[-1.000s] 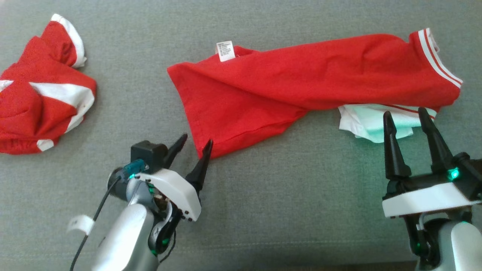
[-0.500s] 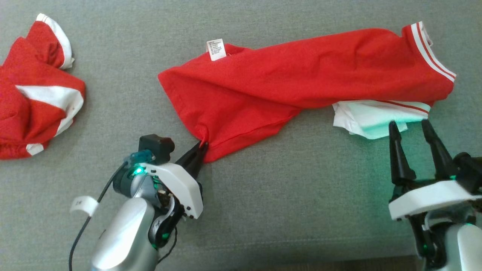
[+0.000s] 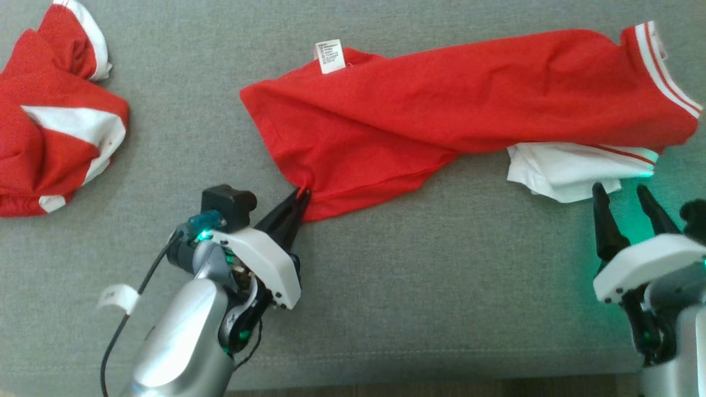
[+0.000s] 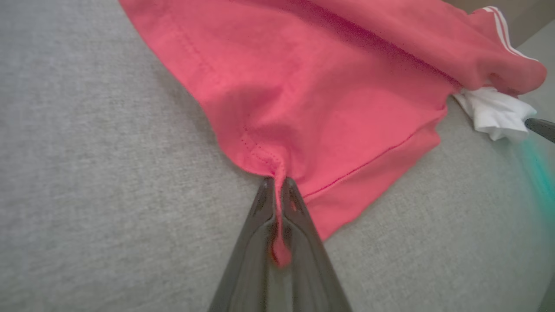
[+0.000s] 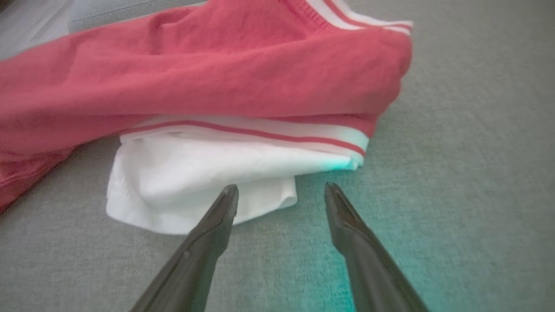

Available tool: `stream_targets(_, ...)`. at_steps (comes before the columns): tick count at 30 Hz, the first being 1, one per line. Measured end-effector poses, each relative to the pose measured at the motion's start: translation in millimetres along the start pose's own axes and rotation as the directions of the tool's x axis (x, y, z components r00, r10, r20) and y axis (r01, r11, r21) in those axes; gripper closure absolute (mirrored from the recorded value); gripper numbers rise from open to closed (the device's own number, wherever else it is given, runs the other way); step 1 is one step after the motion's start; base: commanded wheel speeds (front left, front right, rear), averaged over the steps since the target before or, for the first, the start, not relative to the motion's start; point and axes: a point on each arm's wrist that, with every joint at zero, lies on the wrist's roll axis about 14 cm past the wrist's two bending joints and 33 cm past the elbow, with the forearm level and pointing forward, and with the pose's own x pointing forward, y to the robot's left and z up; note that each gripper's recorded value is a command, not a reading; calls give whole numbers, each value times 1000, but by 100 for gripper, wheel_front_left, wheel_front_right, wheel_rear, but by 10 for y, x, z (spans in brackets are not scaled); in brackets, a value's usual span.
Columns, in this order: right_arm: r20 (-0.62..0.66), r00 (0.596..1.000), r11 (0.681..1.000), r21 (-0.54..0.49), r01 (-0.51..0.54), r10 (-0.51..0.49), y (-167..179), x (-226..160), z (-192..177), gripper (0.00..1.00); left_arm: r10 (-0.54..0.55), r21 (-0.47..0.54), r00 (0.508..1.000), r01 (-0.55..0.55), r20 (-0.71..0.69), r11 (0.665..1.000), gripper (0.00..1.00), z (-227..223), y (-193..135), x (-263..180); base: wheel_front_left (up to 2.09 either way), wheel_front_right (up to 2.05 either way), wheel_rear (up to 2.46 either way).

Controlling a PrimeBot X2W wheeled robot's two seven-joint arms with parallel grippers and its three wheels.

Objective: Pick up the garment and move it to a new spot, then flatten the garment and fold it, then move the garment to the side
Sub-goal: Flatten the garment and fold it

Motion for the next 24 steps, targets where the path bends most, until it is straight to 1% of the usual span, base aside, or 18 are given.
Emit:
stream_targets(3,-26,1000,1000,-3,-9,9,25,101,-9,0,16,2,1000,-16,13,1000,100,37,62,12,0,0,0)
stream_targets(5,-70,997,1000,-1,-12,12,28,136,-100,0,22,3,999,-22,24,1000,100,61,90,13,0,0,0)
stream_targets(6,-87,996,1000,8,-16,17,36,146,-137,14,26,3,999,-26,31,1000,100,72,104,9,0,0,0)
stream_targets(7,-92,996,1000,19,-21,22,47,151,-143,62,30,2,999,-30,38,1000,100,83,121,3,0,0,0)
stream_targets(8,-98,995,999,31,-24,27,52,156,-142,100,35,2,998,-35,49,999,100,104,137,-4,0,0,0)
stream_targets(10,-95,995,998,57,-30,35,59,153,-109,100,49,6,995,-50,85,999,100,187,180,-27,0,0,0)
stream_targets(12,-63,997,998,62,-33,37,61,131,-5,100,61,10,988,-63,143,998,100,337,224,-60,0,0,0)
stream_targets(14,-4,1000,998,58,-31,31,38,64,170,100,66,25,978,-72,196,997,100,486,239,-105,0,0,0)
stream_targets(17,124,992,999,40,-22,17,-6,-114,525,100,63,57,951,-84,304,995,100,811,228,-214,0,0,0)
stream_targets(19,217,976,999,22,-28,23,15,-267,779,100,60,84,923,-99,380,992,100,1058,214,-318,0,0,0)
stream_targets(21,308,951,999,0,-32,30,34,-435,1046,100,53,103,894,-110,444,989,100,1284,192,-447,0,0,0)
stream_targets(22,308,951,999,0,-32,30,34,-435,1046,100,53,103,894,-110,444,989,100,1284,192,-447,0,0,0)
stream_targets(24,400,916,999,-25,-26,34,26,-619,1315,100,39,138,869,-122,493,983,100,1471,155,-579,0,0,0)
